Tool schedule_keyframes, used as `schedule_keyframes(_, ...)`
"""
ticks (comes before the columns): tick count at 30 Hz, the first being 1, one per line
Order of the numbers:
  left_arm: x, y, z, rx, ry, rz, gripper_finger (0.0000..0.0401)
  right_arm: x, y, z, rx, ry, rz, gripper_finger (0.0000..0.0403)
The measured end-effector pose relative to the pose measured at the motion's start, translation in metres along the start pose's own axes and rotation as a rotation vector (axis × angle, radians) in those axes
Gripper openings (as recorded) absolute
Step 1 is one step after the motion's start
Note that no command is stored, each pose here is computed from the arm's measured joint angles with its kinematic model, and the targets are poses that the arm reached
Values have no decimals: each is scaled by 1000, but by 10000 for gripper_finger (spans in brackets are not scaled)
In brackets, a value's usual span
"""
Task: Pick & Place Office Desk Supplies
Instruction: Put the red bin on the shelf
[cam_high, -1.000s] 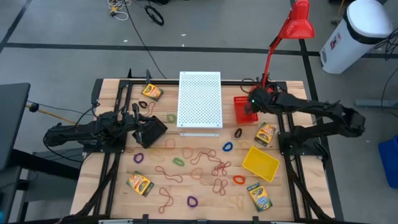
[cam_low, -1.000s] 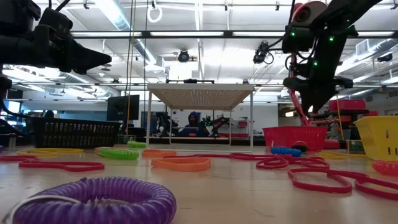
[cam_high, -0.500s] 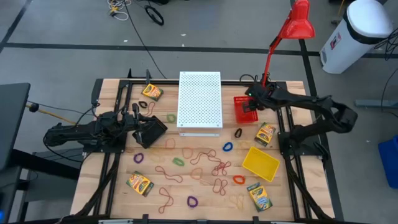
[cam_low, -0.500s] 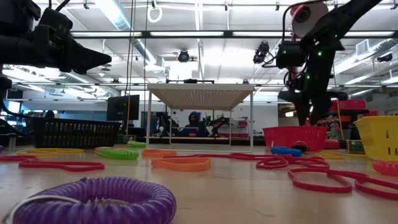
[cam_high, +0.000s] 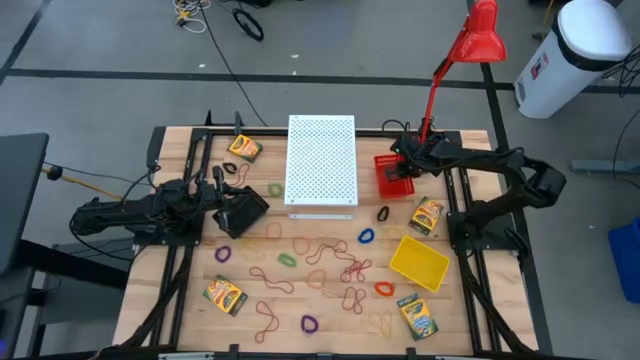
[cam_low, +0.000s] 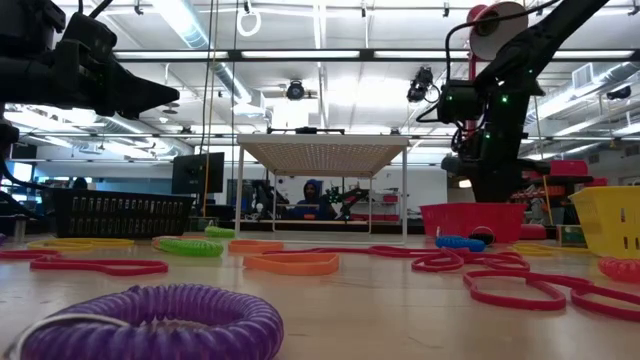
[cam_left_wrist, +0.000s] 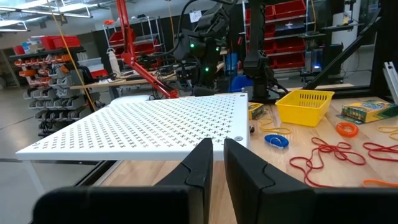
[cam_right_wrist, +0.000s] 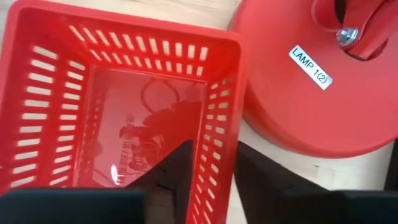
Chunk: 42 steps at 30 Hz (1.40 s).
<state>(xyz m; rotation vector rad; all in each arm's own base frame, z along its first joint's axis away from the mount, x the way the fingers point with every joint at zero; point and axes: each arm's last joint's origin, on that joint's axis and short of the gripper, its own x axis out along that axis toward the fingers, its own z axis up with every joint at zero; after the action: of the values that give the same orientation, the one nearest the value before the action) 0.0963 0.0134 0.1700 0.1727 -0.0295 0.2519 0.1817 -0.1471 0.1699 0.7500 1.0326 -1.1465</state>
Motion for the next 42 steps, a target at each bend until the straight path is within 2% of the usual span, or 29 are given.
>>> schedule_keyframes(9, 0, 0, 0, 0, 0, 0, 50, -6, 2, 6, -39, -10, 14, 15)
schedule_keyframes(15, 0, 0, 0, 0, 0, 0, 50, -36, 8, 25, -56, 7, 6, 21)
schedule_keyframes(21, 0, 0, 0, 0, 0, 0, 50, -88, 15, 53, -67, -64, -31, 14)
schedule_keyframes(26, 0, 0, 0, 0, 0, 0, 50, -133, 27, 70, -106, -173, 50, 15)
schedule_keyframes(33, 0, 0, 0, 0, 0, 0, 50, -190, 45, 86, -231, -358, 186, 15)
schedule_keyframes(38, 0, 0, 0, 0, 0, 0, 50, -201, 63, 114, -334, -440, 220, 14)
schedule_keyframes(42, 0, 0, 0, 0, 0, 0, 50, -192, 84, 146, -505, -428, 243, 14)
